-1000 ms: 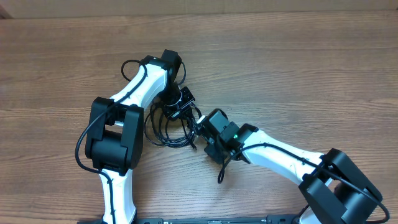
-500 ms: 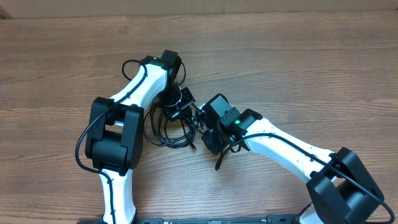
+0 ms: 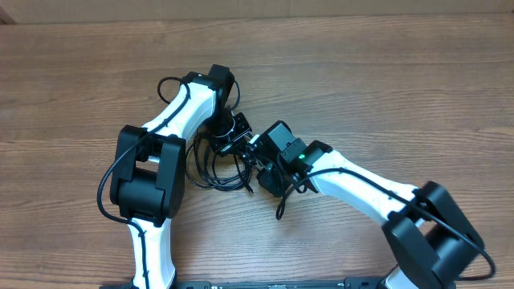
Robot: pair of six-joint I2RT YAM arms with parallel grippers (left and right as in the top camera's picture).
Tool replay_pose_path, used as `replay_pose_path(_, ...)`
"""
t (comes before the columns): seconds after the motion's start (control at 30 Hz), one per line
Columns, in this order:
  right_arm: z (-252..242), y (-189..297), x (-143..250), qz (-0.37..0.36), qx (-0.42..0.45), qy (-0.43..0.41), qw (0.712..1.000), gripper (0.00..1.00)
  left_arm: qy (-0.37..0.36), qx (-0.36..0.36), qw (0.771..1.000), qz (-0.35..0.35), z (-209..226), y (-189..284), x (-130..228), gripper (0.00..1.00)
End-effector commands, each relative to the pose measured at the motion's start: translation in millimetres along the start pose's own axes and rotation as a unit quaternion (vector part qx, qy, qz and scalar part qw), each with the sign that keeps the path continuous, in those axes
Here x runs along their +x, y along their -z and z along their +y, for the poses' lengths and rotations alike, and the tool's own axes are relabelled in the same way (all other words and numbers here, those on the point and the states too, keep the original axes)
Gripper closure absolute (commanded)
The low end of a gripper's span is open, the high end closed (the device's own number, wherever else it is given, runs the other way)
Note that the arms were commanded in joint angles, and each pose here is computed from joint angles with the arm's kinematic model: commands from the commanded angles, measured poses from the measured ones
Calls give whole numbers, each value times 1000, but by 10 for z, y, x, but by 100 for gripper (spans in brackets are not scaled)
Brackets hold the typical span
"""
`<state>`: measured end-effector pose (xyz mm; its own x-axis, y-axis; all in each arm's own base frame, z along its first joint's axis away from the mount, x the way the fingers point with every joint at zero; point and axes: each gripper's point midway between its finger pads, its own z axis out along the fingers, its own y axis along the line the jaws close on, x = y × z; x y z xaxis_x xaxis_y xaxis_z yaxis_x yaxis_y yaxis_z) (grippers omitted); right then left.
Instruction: Untangle cables
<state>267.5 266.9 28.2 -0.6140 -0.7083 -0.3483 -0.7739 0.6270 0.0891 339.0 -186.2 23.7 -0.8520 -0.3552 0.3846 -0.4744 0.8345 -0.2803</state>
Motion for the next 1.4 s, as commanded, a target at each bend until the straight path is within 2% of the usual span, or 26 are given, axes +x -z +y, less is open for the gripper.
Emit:
replay_pose_path(0.0, -45, -165, 95, 20, 5, 18, 1000, 55, -13, 5, 1000, 4, -46, -18, -17, 96)
replay_pose_path(0.17, -48, -211, 121, 26, 5, 14, 1000, 57, -13, 5, 1000, 4, -46, -18, -17, 96)
replay_pose_path(0.27, -44, -210, 149, 31, 4, 12, 999, 47, -13, 5, 1000, 4, -45, -18, -16, 96)
replay_pose_path(0.37, -43, -207, 186, 39, 3, 10, 999, 47, -13, 5, 1000, 3, -46, -18, -18, 96)
replay_pose_path(0.63, -48, -210, 147, 31, 4, 12, 999, 75, -13, 5, 1000, 3, -45, -18, -17, 96)
replay_pose_path(0.73, -48, -209, 150, 32, 4, 11, 999, 83, -13, 5, 1000, 3, -45, -18, -17, 96)
replay_pose_path(0.87, -43, -208, 170, 36, 3, 11, 999, 88, -13, 5, 1000, 3, -45, -18, -17, 96)
replay_pose_path(1.13, -43, -207, 174, 36, 3, 11, 999, 87, -13, 5, 1000, 3, -45, -18, -17, 96)
replay_pose_path(1.27, -45, -207, 173, 36, 3, 11, 999, 73, -13, 5, 1000, 3, -45, -18, -17, 96)
replay_pose_path(1.37, -45, -207, 174, 36, 3, 11, 999, 70, -13, 5, 1000, 3, -45, -18, -17, 96)
